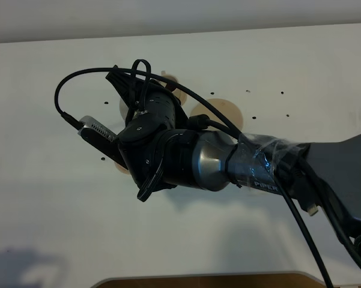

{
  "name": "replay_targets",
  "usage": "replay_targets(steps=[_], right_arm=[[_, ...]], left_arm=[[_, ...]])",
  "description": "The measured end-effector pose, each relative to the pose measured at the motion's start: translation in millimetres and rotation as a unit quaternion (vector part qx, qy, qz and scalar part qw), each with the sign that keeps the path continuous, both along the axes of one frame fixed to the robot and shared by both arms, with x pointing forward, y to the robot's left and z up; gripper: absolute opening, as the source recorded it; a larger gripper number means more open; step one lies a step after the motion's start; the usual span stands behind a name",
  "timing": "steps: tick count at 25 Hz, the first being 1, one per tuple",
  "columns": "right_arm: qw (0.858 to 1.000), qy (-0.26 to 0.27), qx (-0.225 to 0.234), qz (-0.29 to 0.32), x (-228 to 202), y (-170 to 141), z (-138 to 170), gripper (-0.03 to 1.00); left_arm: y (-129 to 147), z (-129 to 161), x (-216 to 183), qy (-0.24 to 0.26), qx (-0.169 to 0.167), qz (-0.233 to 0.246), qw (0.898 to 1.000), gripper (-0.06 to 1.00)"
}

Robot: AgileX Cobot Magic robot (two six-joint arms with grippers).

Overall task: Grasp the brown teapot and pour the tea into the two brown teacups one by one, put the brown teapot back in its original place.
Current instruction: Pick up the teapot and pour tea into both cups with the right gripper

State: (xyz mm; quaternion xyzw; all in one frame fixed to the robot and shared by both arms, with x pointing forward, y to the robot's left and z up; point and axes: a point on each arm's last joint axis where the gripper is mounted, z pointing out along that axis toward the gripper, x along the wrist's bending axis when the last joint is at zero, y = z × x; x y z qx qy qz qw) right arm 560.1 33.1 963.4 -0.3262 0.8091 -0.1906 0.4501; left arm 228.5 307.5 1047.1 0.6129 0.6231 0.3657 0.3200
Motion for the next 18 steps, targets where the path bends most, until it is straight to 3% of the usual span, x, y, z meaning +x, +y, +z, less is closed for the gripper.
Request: replay_targets(steps=[18], right_arm=[[0.999,-0.003,-0.043,0.021,0.1,-0.6,0.6,0.11]], left_arm=[[0.0,0.0,0.0,0.0,0.0,0.0,1.0,0.53]])
